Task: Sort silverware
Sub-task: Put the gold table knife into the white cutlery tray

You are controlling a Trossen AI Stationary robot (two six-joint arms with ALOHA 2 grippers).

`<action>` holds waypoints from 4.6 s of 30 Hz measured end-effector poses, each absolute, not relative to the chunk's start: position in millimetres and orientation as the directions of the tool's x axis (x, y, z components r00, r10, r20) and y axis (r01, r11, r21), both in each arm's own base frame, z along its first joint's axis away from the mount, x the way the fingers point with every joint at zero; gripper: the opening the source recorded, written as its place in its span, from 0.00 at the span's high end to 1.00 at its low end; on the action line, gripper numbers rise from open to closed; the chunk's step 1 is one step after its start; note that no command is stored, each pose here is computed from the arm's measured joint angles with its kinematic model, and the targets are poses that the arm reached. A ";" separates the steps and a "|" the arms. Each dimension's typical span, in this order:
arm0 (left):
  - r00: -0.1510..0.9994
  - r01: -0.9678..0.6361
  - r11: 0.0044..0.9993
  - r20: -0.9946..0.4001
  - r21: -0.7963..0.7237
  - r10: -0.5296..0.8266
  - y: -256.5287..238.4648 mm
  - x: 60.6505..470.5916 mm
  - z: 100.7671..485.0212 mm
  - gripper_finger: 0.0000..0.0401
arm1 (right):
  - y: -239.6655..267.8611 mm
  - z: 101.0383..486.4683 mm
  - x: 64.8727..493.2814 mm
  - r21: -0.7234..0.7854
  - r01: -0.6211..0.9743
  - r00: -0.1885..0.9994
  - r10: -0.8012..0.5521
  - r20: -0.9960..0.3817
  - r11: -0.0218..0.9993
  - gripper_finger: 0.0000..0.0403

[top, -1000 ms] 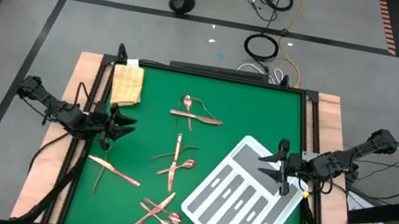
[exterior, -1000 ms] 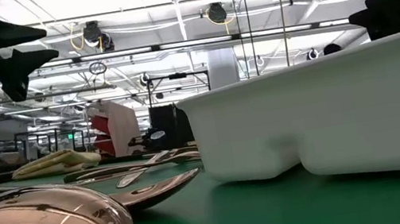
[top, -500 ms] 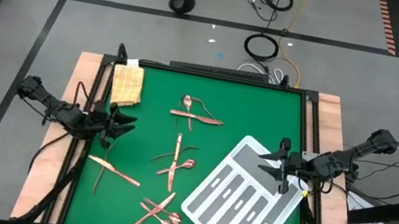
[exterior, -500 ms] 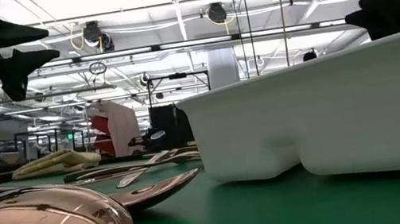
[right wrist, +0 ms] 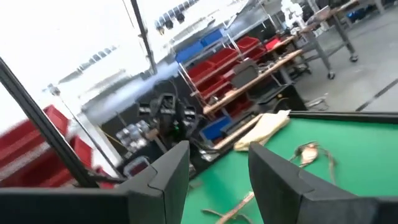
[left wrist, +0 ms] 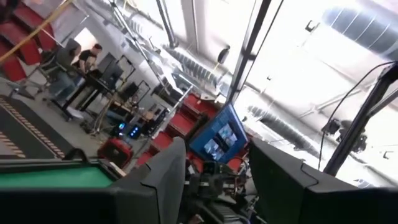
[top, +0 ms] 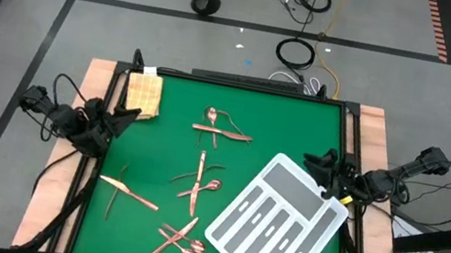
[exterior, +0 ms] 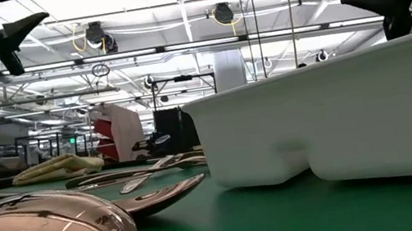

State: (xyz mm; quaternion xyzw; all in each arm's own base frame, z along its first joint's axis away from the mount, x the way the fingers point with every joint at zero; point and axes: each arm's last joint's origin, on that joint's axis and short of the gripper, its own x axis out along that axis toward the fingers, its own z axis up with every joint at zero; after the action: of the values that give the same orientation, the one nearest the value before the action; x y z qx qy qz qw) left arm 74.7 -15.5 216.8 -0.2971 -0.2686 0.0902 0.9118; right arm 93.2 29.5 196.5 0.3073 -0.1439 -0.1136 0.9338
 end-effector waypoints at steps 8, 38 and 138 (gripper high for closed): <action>0.835 0.013 0.760 0.425 -0.650 0.349 -14.8 74.6 216.5 0.55 | 30.0 192.6 94.2 0.581 0.149 0.940 -0.297 0.168 0.800 0.62; 0.672 -0.388 0.921 -0.692 -0.022 0.266 -49.1 176.3 334.3 0.55 | 26.0 188.2 93.1 0.515 0.337 0.885 -0.451 0.112 0.788 0.62; 0.698 -0.646 0.493 -0.712 -0.583 0.073 -82.9 379.2 232.5 0.88 | 26.0 158.6 94.9 0.498 0.455 0.872 -0.484 -0.079 0.738 0.62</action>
State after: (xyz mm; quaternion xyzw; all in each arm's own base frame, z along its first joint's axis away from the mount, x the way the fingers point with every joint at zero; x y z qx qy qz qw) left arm 379.2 -82.9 232.5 -0.4509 0.3177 0.2235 0.8036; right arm 94.9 26.0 158.6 0.2596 -0.0277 -0.2519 0.9319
